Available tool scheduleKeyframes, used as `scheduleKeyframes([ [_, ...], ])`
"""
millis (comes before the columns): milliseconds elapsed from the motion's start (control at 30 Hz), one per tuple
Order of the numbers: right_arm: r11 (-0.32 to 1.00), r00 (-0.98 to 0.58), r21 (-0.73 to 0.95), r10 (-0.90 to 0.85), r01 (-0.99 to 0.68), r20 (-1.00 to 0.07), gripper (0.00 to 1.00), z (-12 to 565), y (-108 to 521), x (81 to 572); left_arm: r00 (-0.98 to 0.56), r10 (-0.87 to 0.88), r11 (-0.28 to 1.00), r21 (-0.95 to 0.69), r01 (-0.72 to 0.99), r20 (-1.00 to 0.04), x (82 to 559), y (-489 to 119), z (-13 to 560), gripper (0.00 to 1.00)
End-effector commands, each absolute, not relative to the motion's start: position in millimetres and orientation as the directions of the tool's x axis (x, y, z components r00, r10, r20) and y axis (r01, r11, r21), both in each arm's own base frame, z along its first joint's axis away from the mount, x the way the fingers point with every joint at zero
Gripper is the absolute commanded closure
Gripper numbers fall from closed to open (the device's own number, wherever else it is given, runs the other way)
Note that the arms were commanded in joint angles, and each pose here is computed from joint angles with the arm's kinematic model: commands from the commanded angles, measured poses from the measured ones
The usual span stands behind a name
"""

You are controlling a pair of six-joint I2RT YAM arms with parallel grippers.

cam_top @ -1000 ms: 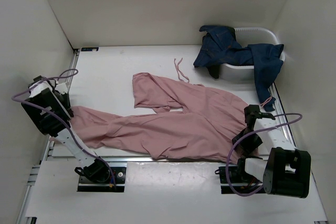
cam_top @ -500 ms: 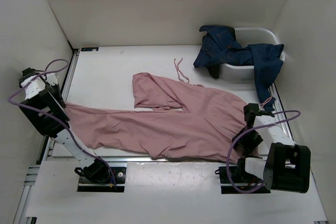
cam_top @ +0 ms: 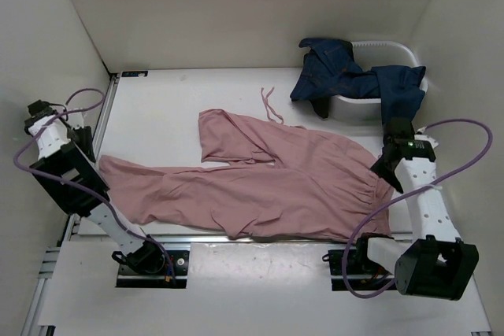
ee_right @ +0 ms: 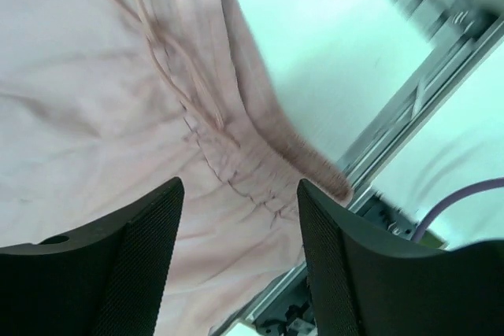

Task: Fold and stack the trousers
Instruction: Flatten the trousers out

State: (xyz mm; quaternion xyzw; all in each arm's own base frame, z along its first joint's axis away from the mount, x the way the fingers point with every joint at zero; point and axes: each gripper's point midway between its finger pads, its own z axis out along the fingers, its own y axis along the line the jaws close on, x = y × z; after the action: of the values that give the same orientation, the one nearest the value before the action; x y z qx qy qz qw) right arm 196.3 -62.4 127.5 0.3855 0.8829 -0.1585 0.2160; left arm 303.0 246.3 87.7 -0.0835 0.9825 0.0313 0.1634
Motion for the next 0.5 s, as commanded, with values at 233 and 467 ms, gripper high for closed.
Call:
scheduleKeyframes([
  [233,0.743,-0.621,-0.06,0.508,0.666,-0.597,0.19,170,-72,279,-0.863,0.181,0.982,0.04,0.184,-0.471,357,143,155,0.36],
  [467,0.753,-0.68,-0.037,0.57,0.656,-0.461,0.17,125,-75,338,-0.722,0.348,0.867,-0.087,0.49,-0.598,456,-16,165,0.25],
])
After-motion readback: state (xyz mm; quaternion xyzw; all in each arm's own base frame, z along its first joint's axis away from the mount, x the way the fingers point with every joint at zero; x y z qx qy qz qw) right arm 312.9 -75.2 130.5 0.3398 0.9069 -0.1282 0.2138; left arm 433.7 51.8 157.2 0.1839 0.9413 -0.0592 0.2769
